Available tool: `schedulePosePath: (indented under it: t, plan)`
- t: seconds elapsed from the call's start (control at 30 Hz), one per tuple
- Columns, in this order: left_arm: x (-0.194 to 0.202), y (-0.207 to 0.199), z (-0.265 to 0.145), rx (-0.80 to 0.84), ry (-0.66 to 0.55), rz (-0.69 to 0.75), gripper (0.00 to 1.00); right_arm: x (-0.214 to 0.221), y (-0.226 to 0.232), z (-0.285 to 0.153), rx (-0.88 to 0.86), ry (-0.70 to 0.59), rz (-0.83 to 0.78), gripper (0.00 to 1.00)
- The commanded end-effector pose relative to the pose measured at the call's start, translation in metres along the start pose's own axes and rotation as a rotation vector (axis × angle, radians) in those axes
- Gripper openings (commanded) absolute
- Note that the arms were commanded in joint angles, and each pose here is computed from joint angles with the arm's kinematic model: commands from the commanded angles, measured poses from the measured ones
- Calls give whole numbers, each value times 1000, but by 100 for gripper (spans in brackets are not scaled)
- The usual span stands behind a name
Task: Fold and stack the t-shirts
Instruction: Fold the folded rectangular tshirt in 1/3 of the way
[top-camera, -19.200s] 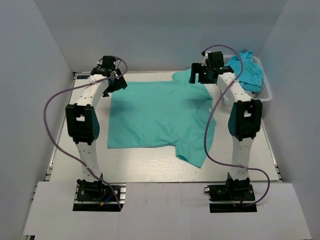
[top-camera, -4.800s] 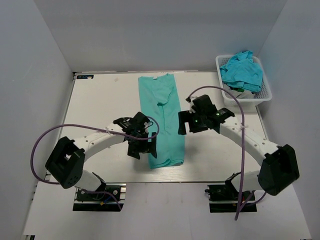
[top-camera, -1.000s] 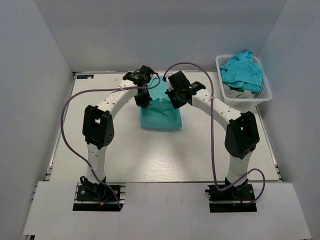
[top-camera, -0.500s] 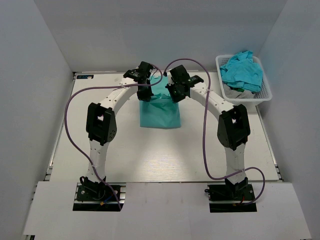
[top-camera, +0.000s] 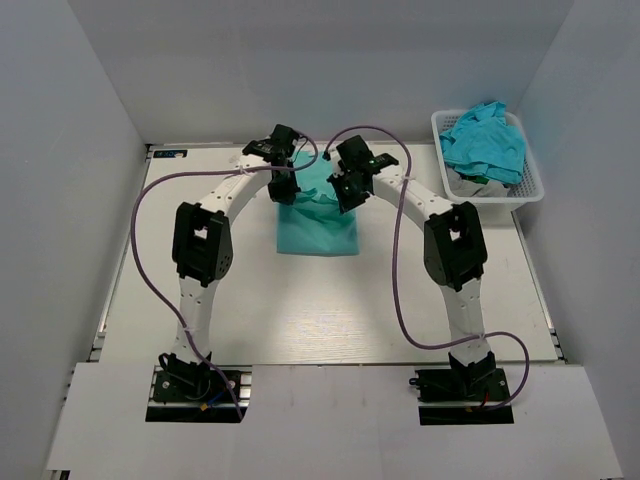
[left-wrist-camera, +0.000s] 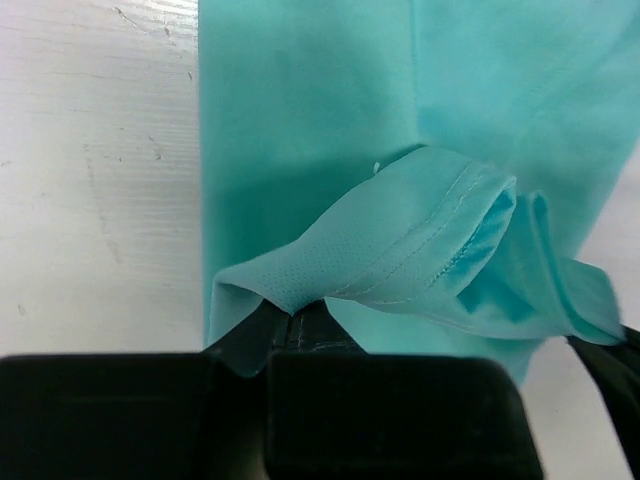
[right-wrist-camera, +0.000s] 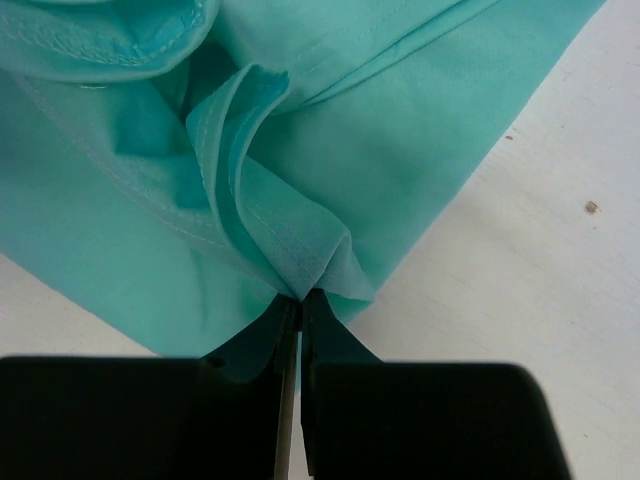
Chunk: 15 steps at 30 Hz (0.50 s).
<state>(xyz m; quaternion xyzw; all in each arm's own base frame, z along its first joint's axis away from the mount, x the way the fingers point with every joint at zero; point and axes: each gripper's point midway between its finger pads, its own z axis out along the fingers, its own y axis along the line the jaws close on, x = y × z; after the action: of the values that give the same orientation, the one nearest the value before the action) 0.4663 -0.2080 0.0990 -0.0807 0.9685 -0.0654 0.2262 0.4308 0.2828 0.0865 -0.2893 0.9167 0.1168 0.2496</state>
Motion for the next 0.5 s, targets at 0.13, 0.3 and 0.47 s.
schedulePosePath:
  t: [0.13, 0.3, 0.47]
  plan:
    - [-4, 3, 23, 10, 22, -20, 0, -25, -16, 10, 13, -62, 84, 7]
    - [-32, 10, 20, 1, -22, -79, 99, -49, -32, 9, 55, -119, 114, 90]
    - [-52, 16, 6, 40, -69, -112, 100, -73, -38, -19, 94, -206, 129, 90]
